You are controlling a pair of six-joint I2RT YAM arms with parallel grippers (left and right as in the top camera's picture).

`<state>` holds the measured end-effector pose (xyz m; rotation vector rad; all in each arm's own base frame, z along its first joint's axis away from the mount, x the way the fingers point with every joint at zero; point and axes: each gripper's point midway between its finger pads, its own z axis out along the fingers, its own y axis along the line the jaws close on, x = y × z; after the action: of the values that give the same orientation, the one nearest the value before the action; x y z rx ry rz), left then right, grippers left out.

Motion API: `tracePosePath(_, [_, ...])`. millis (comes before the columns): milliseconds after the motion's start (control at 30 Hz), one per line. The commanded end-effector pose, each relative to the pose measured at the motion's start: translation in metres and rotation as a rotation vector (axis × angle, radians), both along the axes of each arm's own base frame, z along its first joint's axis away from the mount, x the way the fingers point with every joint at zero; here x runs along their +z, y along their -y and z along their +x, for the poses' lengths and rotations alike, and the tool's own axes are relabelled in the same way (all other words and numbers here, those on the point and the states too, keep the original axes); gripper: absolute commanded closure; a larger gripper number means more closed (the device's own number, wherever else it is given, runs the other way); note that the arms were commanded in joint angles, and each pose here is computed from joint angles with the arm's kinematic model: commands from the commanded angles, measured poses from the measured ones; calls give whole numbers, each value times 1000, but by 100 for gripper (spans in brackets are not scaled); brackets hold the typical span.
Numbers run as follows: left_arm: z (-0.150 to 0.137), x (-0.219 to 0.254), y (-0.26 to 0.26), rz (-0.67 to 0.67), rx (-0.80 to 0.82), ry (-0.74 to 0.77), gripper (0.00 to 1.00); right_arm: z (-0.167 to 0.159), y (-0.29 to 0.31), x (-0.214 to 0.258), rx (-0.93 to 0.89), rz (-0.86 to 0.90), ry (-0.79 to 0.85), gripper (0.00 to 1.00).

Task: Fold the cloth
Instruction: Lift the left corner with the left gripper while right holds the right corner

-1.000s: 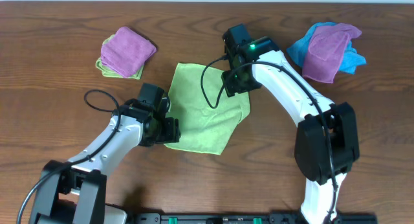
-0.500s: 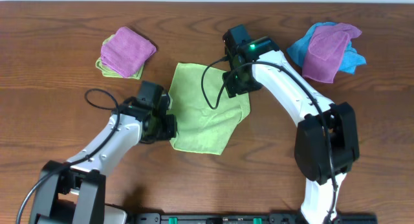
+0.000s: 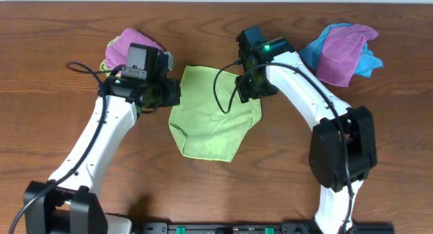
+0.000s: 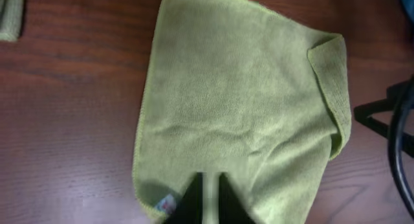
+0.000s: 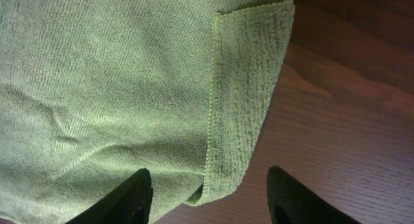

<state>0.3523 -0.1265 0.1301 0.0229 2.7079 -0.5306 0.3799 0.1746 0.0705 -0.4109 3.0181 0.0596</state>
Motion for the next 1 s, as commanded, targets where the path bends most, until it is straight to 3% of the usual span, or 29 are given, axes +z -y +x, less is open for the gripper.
tracePosePath(0, [-11,-4,-12,60,8,-39,45,-2,5,-4,-12,-6,-17,42])
tracePosePath(33, [-18,-9,-18,88,16,-73,28,-1,5,-4,-12,-6,-17,42])
tracePosePath(67, [-24,-13,-20,102,19,-97,16,-1,5,-4,-12,-5,-16,42])
tracePosePath(100, [-30,-17,-22,108,19,-124,6,-1,5,-4,-12,-5,-16,41])
tracePosePath(133, [-35,-21,-22,105,21,-147,2,-1,5,-4,-12,-5,-16,42])
tracePosePath(333, [-65,-53,-8,-41,107,-298,5,-2,5,-5,-12,-7,-21,42])
tracePosePath(533, [-77,-76,11,-190,152,-350,4,-3,5,-5,1,-9,-22,43])
tracePosePath(967, [-96,-114,15,-296,290,-409,5,-3,5,-5,23,-10,-20,43])
